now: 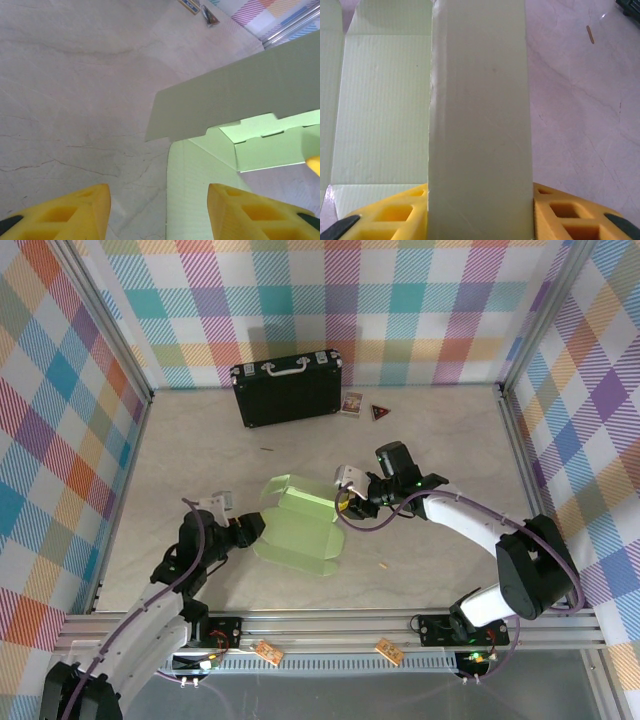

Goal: Fold the paper box

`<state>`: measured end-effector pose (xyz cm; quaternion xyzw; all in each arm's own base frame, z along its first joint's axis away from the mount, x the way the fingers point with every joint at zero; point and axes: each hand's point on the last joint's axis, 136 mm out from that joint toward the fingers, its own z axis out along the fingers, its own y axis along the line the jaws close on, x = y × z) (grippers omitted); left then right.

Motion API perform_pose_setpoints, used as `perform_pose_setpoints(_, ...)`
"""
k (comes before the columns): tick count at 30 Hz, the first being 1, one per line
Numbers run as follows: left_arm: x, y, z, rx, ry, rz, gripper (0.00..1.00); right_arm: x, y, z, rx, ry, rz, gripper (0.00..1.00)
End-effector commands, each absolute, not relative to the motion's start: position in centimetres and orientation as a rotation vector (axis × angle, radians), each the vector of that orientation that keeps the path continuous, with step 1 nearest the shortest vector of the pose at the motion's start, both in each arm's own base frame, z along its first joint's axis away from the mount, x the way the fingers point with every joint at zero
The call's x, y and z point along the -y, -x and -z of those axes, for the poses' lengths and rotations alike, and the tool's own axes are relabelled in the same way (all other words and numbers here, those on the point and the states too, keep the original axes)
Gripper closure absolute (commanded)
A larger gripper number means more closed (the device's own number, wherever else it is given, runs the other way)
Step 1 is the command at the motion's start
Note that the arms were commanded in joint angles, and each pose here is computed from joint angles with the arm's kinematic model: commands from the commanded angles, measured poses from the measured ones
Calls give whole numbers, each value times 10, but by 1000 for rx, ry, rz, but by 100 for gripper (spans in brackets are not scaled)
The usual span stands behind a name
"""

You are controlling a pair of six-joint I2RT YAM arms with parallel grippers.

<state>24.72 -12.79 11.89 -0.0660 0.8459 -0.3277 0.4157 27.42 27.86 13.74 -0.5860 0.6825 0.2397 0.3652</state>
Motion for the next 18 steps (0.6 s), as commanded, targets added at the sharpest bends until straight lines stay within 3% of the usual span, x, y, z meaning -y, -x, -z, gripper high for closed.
perform_pose_setpoints(1,135,-250,-120,-2112,119,845,46,-280,-271,-151,-1712,1476,-667,57)
perform_pose_setpoints(8,145,-251,-98,-2185,94,878,39,-279,-273,-155,-1713,1453,-680,58)
perform_pose_setpoints(15,127,-266,-80,-2295,253,720,54,-277,-272,-155,-1715,1456,-681,58)
perform_pose_setpoints(18,128,-269,-87,-2283,261,734,51,-275,-270,-151,-1722,1469,-679,58)
